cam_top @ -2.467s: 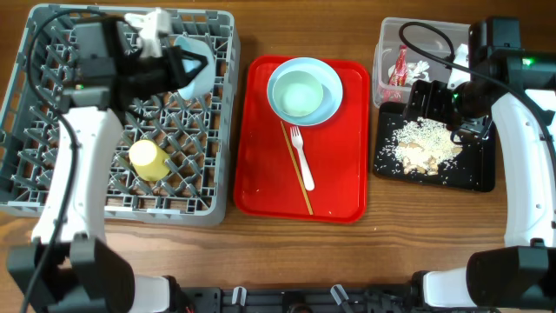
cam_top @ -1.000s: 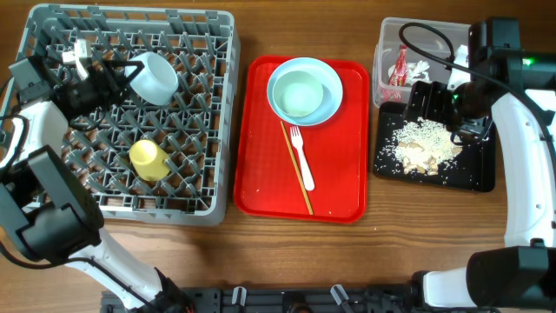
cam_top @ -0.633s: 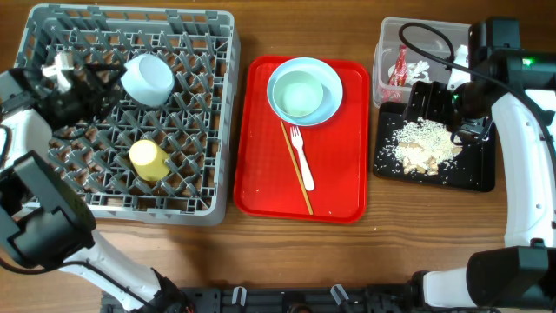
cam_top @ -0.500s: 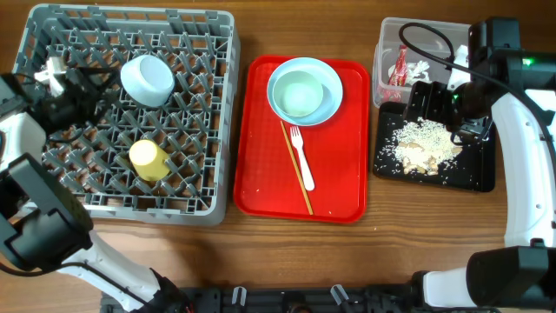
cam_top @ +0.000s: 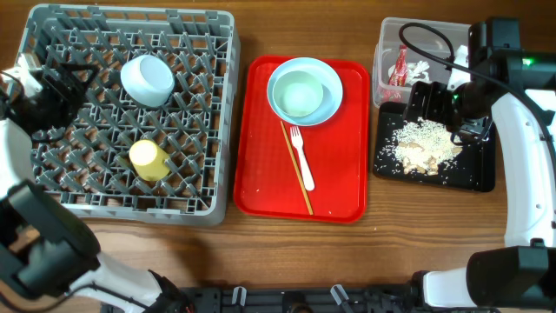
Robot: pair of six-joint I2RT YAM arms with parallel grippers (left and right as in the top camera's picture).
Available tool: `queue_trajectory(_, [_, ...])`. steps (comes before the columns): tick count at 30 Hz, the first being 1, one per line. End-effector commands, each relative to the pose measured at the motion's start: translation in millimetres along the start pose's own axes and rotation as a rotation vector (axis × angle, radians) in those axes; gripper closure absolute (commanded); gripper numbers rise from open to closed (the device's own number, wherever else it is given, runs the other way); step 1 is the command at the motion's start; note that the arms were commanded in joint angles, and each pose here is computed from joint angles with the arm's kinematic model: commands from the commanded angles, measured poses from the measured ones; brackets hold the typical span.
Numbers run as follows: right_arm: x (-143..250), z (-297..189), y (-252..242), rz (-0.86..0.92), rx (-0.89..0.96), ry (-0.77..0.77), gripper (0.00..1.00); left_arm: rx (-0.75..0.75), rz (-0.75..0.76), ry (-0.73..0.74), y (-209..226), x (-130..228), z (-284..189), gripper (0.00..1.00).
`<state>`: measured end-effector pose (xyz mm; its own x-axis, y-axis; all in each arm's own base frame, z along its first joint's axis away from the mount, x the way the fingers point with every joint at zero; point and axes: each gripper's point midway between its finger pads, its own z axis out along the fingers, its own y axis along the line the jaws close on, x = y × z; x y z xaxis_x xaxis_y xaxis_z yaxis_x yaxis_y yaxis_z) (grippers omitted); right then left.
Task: Sort waste into correct bins and load items into the dishwasher rack
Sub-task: 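Reach the left gripper to the large light-blue bowl on the red tray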
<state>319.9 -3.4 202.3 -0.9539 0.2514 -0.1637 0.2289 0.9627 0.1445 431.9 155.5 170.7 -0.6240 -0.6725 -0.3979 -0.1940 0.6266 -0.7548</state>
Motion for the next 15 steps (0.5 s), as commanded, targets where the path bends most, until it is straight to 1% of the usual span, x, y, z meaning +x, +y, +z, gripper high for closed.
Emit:
queue_trajectory(1, [-2.8,-7.6,-0.6,-0.001,0.006,-0.026,0.0,-0.057,0.122,-0.072,-41.6,-8.3,-22.4,0.0])
queue_trajectory(5, [-3.8,-7.6,-0.3,0.027,0.005,-0.03,0.0,-0.075,0.254,-0.066,-97.0,11.8,-11.8,0.0])
queue_trajectory(8, [-3.7,-7.6,-0.4,0.027,0.005,-0.03,0.0,-0.07,0.354,-0.033,-137.4,37.9,8.6,0.0])
queue_trajectory(10, [-3.5,-7.6,-0.5,0.031,0.005,-0.029,0.0,-0.063,0.424,0.008,-163.3,63.7,29.5,0.0])
queue_trajectory(12, [-2.9,-7.6,-0.7,0.047,0.006,-0.027,0.0,-0.068,0.481,0.039,-179.7,85.5,46.0,0.0])
queue_trajectory(15, [-2.7,-7.6,-0.9,0.084,0.006,-0.026,0.0,-0.082,0.647,0.089,-206.5,127.8,74.7,0.0])
